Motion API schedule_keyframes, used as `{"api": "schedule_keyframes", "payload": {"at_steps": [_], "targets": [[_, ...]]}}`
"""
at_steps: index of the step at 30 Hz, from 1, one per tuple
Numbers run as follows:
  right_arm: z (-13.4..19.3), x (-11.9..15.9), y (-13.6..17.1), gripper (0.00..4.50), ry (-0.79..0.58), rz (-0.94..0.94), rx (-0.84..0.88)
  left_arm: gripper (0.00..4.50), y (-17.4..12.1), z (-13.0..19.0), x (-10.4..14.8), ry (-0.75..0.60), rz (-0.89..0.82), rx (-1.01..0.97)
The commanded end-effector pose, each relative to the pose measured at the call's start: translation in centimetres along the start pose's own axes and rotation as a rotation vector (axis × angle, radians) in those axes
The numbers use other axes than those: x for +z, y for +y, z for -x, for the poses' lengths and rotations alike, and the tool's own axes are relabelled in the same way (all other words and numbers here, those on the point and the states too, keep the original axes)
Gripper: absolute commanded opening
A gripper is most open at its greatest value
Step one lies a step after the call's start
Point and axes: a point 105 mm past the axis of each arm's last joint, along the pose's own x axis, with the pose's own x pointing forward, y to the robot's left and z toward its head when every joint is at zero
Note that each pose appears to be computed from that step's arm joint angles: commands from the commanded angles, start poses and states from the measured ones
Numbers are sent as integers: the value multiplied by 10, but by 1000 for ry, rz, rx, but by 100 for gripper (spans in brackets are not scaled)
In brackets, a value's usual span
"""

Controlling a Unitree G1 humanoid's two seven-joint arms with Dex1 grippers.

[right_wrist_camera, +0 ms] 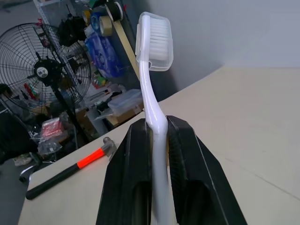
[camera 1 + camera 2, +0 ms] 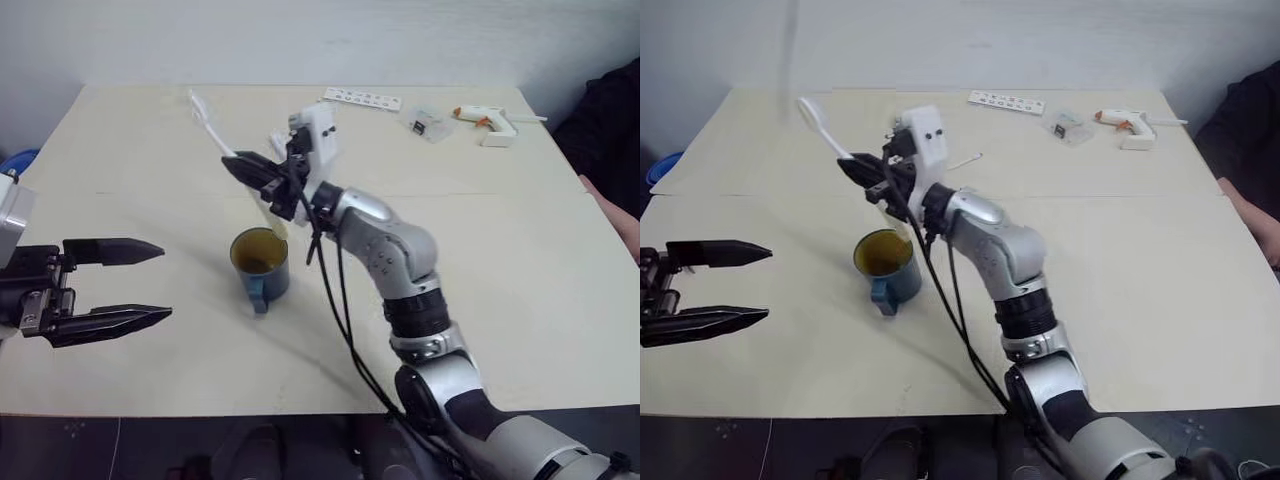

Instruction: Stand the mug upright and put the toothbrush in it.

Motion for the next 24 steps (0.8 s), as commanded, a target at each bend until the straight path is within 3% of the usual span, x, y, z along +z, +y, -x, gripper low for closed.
{"api": "schedule_keyframes", "payload": {"at_steps": [1, 7, 13, 20, 24], "targets": [[-12, 3, 15, 16, -64, -20, 49, 450, 0, 4, 6, -18, -41, 40], [-13, -11, 22, 16, -36, -51, 88, 450, 6, 5, 8, -18, -59, 72], [-15, -20, 26, 205, -19, -64, 105, 450, 14, 4, 5, -8, -76, 84], [-4, -12, 21, 445, -33, -32, 101, 450, 20, 1, 6, -23, -86, 69], [22, 3, 18, 449, -16, 34, 129, 450, 21, 1, 4, -28, -79, 63]]}}
